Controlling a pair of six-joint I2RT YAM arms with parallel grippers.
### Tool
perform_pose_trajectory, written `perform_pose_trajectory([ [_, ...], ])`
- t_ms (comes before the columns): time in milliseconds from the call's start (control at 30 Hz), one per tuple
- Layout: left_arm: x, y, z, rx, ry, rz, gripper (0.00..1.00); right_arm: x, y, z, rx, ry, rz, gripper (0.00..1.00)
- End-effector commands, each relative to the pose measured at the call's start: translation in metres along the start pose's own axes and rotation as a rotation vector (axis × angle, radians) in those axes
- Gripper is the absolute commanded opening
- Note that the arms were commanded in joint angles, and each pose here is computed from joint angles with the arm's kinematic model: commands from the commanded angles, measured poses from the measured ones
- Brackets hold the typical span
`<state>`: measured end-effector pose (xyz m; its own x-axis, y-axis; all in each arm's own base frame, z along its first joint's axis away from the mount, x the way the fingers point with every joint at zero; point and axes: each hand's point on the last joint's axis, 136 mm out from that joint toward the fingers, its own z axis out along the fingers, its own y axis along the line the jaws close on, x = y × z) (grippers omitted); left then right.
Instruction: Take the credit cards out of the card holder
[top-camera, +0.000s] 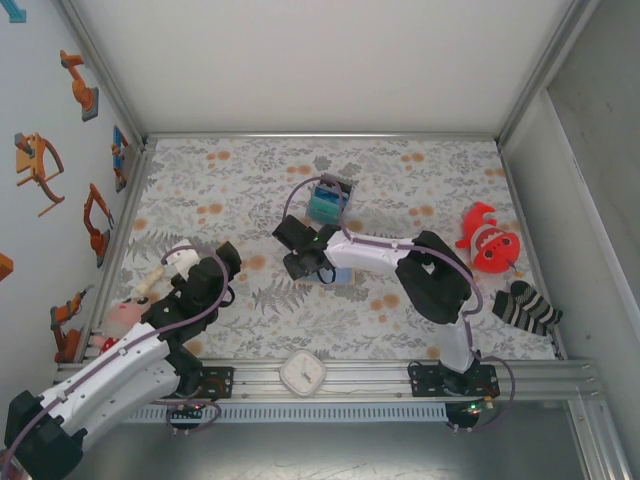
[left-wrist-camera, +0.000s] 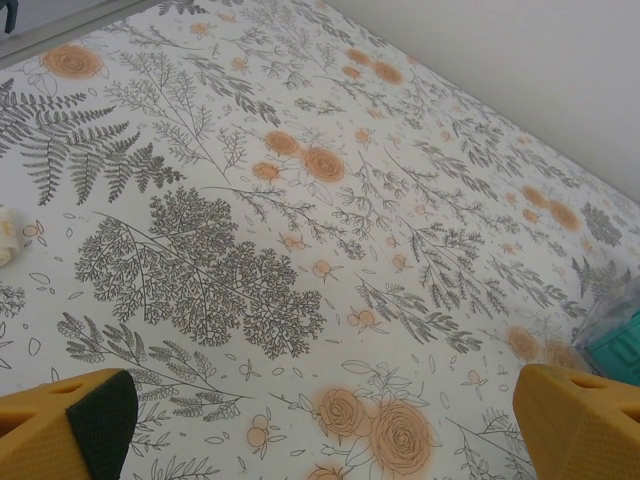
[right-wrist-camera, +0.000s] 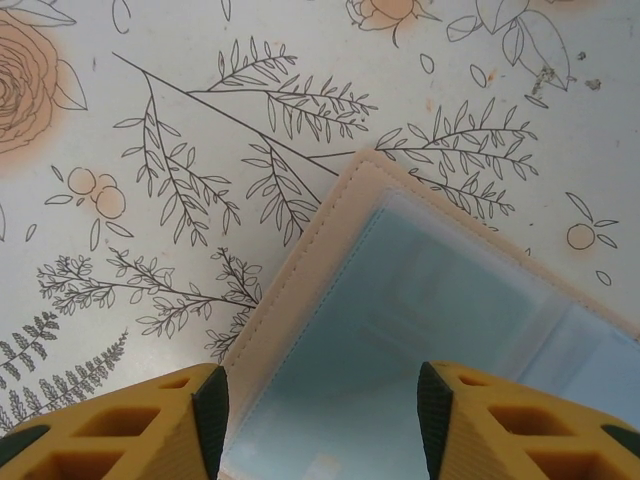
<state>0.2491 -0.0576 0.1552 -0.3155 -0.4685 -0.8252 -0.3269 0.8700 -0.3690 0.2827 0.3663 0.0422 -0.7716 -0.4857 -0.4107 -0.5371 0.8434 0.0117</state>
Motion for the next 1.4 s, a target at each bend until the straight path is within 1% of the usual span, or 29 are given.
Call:
perform_pose_trajectory([
  [0,0.003,0.012,0.001,-0.040,-0.007,0.000,0.97,0.000,-0.003,0.000,0.032,0.013,0.014,0.53],
  [133,0.003,0.010,0.002,-0.041,-0.002,0.003,0.97,0.009,-0.006,0.004,0.044,0.040,0.026,0.53],
  [533,0.005,0.007,0.003,-0.039,0.014,0.018,0.97,0.045,-0.003,0.026,-0.012,0.133,0.064,0.52],
  [667,0.004,0.007,0.002,-0.036,0.016,0.014,0.97,0.053,-0.005,0.028,-0.015,0.150,0.068,0.47],
  [833,0.003,0.005,0.001,-0.029,0.020,0.022,0.97,0.048,-0.008,0.021,-0.049,0.123,0.082,0.37],
  [867,0.002,0.004,0.001,-0.026,0.021,0.026,0.97,0.046,-0.009,0.018,-0.060,0.111,0.080,0.34],
  [900,0.002,0.003,0.000,-0.021,0.022,0.031,0.97,0.043,-0.010,0.016,-0.068,0.101,0.078,0.29],
  [933,0.001,0.002,0.000,-0.017,0.023,0.033,0.97,0.042,-0.010,0.014,-0.074,0.094,0.075,0.27],
  [1133,0.000,-0.018,0.001,0.045,0.043,0.079,0.97,0.032,-0.016,-0.001,-0.074,0.048,0.027,0.26],
  [1367,0.005,-0.053,0.006,0.113,0.100,0.159,0.97,0.027,-0.035,-0.019,-0.032,0.000,0.056,0.25],
])
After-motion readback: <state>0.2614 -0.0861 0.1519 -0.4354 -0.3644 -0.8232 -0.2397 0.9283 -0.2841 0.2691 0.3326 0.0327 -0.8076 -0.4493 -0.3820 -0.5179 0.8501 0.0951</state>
